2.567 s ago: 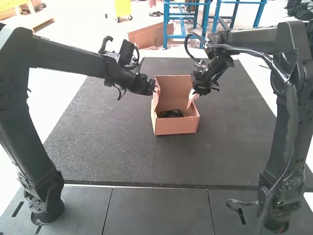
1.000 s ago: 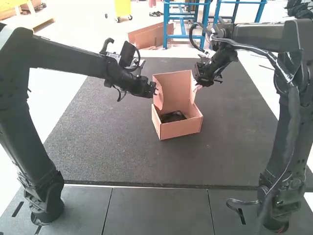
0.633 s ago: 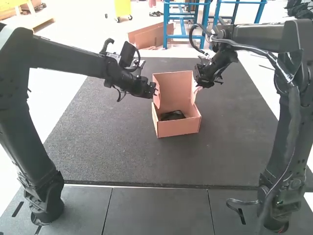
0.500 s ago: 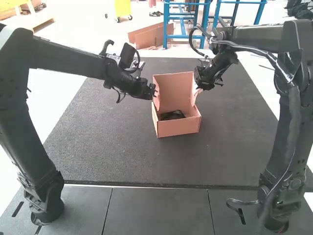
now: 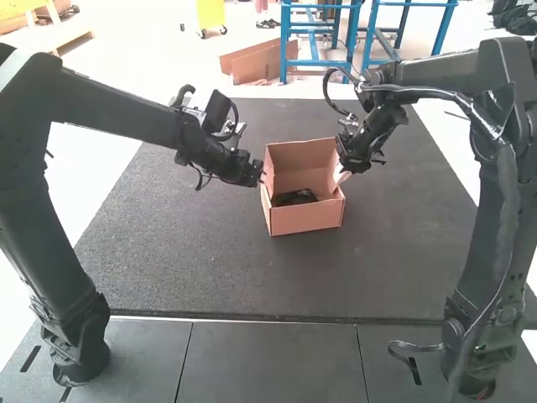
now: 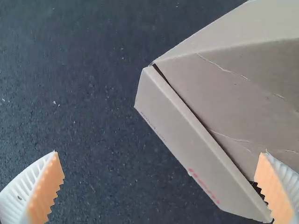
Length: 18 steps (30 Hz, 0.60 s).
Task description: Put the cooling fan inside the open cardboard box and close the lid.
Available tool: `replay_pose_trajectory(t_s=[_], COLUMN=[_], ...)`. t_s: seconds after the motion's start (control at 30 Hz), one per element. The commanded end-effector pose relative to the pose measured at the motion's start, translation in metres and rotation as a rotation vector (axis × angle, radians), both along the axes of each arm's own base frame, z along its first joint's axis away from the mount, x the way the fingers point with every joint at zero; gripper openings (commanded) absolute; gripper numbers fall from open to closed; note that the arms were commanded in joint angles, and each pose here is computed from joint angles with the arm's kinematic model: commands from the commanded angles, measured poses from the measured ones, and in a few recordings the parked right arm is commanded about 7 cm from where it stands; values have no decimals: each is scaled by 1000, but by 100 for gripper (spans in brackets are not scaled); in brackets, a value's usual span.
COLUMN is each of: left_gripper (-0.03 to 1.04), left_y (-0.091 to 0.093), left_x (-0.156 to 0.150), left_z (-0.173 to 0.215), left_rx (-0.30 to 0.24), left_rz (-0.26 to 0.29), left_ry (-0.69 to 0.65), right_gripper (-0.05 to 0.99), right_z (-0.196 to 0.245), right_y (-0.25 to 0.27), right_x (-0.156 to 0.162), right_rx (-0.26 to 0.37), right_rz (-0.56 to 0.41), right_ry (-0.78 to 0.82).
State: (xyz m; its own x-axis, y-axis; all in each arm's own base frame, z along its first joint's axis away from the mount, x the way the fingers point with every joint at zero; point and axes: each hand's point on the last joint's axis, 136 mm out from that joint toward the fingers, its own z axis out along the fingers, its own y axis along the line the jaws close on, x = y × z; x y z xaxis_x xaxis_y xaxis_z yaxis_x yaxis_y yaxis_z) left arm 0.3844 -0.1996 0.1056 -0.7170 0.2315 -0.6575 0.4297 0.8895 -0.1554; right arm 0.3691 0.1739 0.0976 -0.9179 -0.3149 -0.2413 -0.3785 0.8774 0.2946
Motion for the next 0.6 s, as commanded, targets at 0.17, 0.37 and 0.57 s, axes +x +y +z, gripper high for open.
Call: replay_pose_trajectory(t_s=[0.17, 0.37, 0.57], left_gripper=[97, 97, 97], left_y=[-4, 8, 44], left_x=[-4, 10, 39], left_z=[29, 35, 53], left_rx=[-27, -18, 58], left_rz=[-26, 31, 203], left_ry=[-63, -109, -205], right_gripper=[14, 86, 91], right_z=[13, 43, 73], right_y=[-13, -5, 1], right_x=[-5, 13, 16], right_rx=[-46, 23, 134], right_rz=[-15, -42, -53], right_ry=[-34, -92, -112])
